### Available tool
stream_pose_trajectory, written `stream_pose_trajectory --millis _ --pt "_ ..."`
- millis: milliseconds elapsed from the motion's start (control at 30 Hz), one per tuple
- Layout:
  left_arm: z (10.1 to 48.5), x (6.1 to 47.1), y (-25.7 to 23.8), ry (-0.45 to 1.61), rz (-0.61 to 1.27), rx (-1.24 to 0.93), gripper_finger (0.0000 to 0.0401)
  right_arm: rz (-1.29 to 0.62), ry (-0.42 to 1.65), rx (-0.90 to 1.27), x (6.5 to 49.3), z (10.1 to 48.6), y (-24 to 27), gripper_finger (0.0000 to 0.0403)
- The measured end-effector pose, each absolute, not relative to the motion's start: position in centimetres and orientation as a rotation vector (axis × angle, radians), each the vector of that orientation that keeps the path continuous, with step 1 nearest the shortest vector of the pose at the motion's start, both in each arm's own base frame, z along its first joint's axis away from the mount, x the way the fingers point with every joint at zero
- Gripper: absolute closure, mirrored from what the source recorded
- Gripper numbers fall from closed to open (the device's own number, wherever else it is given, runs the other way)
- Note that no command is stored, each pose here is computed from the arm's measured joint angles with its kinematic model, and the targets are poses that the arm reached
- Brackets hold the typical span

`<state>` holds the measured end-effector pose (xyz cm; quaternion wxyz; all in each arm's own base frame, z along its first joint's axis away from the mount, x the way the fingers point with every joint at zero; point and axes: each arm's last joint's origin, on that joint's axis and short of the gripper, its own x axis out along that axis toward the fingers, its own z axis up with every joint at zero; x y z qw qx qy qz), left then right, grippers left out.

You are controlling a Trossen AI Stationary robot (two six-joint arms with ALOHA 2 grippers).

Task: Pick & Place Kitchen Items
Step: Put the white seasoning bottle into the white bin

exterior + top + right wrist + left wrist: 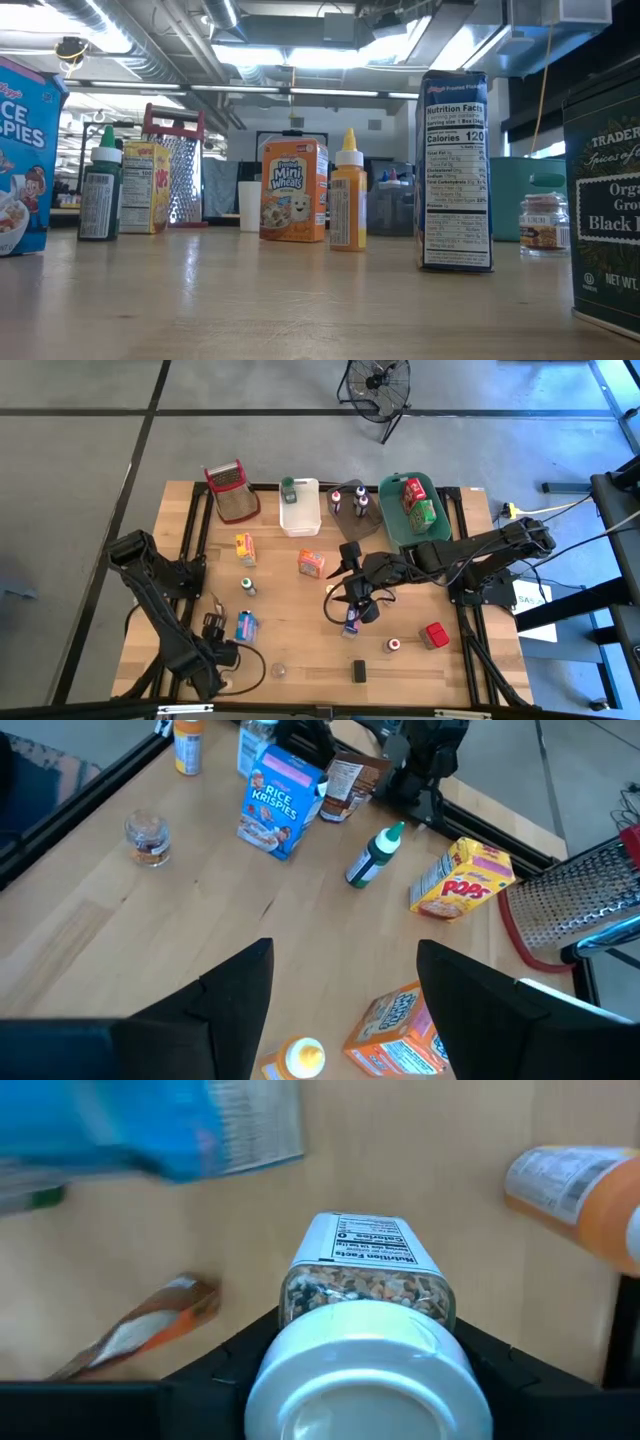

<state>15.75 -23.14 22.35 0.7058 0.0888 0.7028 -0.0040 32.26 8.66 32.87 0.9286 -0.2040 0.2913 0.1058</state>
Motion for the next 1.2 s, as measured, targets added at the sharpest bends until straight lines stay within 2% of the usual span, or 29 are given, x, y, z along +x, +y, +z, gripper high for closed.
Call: stream_pose_trajectory --millis 233,567,800,1200 --pt "25.2 15.8 -22.8 1.657 0.06 0.148 0.0201 0.217 0.604 -0.412 32.2 32.8 8.7 0.0153" --pt "29.7 15.9 -22.7 1.595 0.099 0.149 0.0201 0.237 0.607 -0.402 32.2 32.8 8.8 0.0153" --pt "31.7 17.2 -22.5 1.486 0.052 0.164 0.0201 0.354 0.629 -0.37 31.9 32.5 9.2 0.0153" --pt "33.7 20.5 -20.0 1.397 -0.067 0.316 0.0201 0.369 0.67 -0.349 30.6 32.2 12.2 0.0153"
